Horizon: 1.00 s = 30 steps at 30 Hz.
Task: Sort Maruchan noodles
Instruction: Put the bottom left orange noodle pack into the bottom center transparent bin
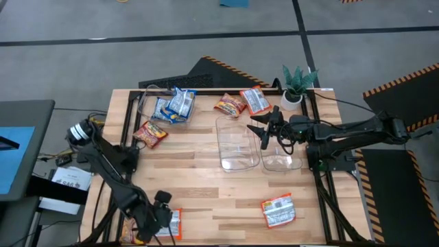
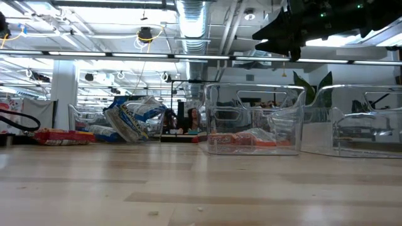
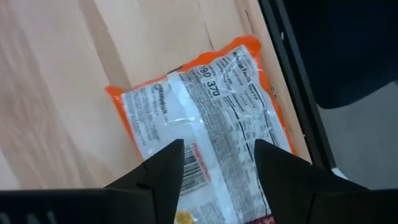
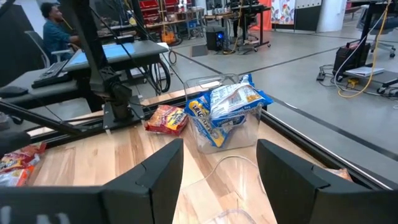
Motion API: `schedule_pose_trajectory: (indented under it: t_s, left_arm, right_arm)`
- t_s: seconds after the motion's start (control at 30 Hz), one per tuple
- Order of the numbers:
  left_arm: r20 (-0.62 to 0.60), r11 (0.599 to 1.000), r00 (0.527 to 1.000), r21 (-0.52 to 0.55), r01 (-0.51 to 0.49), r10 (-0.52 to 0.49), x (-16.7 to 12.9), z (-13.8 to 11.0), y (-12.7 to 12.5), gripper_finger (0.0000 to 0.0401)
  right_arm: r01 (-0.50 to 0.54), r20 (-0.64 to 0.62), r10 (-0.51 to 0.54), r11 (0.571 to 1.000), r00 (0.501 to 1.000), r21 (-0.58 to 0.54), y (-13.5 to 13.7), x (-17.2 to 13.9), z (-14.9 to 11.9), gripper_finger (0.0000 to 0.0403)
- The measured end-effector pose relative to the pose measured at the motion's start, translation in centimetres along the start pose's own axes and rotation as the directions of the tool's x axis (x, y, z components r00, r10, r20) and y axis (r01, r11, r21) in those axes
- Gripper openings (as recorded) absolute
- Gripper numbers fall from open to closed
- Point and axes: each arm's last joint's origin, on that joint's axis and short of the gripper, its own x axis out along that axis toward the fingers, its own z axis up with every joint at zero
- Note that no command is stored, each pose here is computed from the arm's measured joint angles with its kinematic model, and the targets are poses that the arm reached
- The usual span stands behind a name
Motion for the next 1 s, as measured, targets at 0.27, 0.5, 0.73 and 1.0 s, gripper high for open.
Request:
schedule_pose_trajectory:
  t_s: [0.27,0.5,0.73,1.0]
  left_arm:
    - [-0.007,0.997,0.999,0.059,0.05,-0.05,1.3,0.6,-0.5,0.007]
    - [0.023,0.994,0.994,-0.017,0.108,-0.107,1.3,1.3,-0.4,0.0002]
    - [-0.027,0.99,0.994,-0.095,0.101,-0.104,2.0,0.2,0.2,0.0]
    - [-0.049,0.993,0.996,-0.093,0.068,-0.073,2.6,-0.7,0.8,0.0]
  right_arm:
    - [0.005,0.001,-0.005,1.0,1.0,0.0,-0.1,0.0,0.0,0.0226]
    - [0.015,-0.002,-0.015,1.0,1.0,0.005,-0.3,0.1,0.0,0.0226]
    - [0.015,-0.005,-0.015,1.0,1.0,0.01,-0.3,0.1,0.0,0.0226]
    - [0.013,-0.006,-0.013,1.0,1.0,0.012,-0.3,0.1,0.0,0.0226]
